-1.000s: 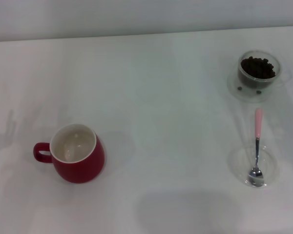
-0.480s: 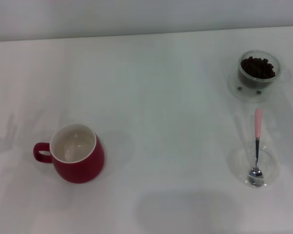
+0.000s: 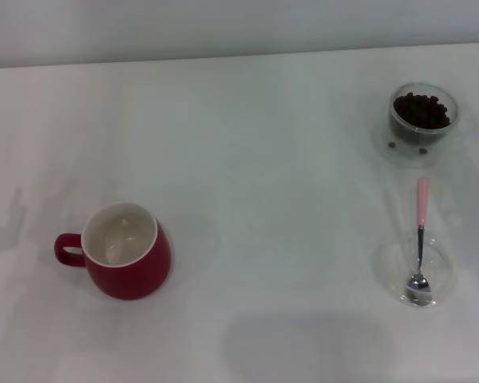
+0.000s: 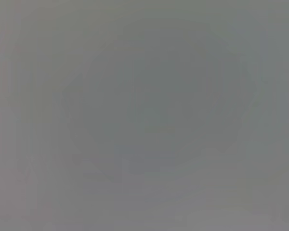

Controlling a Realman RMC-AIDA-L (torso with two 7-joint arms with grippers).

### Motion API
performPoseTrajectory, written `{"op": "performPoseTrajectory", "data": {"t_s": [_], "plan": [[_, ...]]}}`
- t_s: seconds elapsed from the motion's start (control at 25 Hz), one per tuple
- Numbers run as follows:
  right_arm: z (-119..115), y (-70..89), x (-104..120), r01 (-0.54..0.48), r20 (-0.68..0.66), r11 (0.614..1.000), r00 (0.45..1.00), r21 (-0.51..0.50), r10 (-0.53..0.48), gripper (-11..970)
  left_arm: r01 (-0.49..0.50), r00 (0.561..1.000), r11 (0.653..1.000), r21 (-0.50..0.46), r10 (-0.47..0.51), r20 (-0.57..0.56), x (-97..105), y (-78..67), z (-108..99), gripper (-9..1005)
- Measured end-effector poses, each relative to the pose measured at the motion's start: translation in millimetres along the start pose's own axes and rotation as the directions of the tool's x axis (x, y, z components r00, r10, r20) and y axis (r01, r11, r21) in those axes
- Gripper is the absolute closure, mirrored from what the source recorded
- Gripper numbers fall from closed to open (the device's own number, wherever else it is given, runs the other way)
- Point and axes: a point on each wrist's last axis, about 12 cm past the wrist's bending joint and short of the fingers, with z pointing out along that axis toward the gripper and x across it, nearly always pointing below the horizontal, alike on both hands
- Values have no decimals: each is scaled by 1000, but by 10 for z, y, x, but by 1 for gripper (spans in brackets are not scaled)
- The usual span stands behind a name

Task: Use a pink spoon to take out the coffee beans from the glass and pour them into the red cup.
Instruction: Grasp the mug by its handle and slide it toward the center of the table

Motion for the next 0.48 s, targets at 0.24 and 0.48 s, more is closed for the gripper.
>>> {"op": "performPoseTrajectory", "data": {"t_s": [0.24,0.48], "plan": [[25,-5,20,-3,-21,1000,1000,13,3,86,-3,1000,1000,1,3,-31,32,5,42,389],[27,-47,49,-8,-54,1000,999,28,10,86,9,1000,1000,-6,-9,-23,30,-12,63,235]]}}
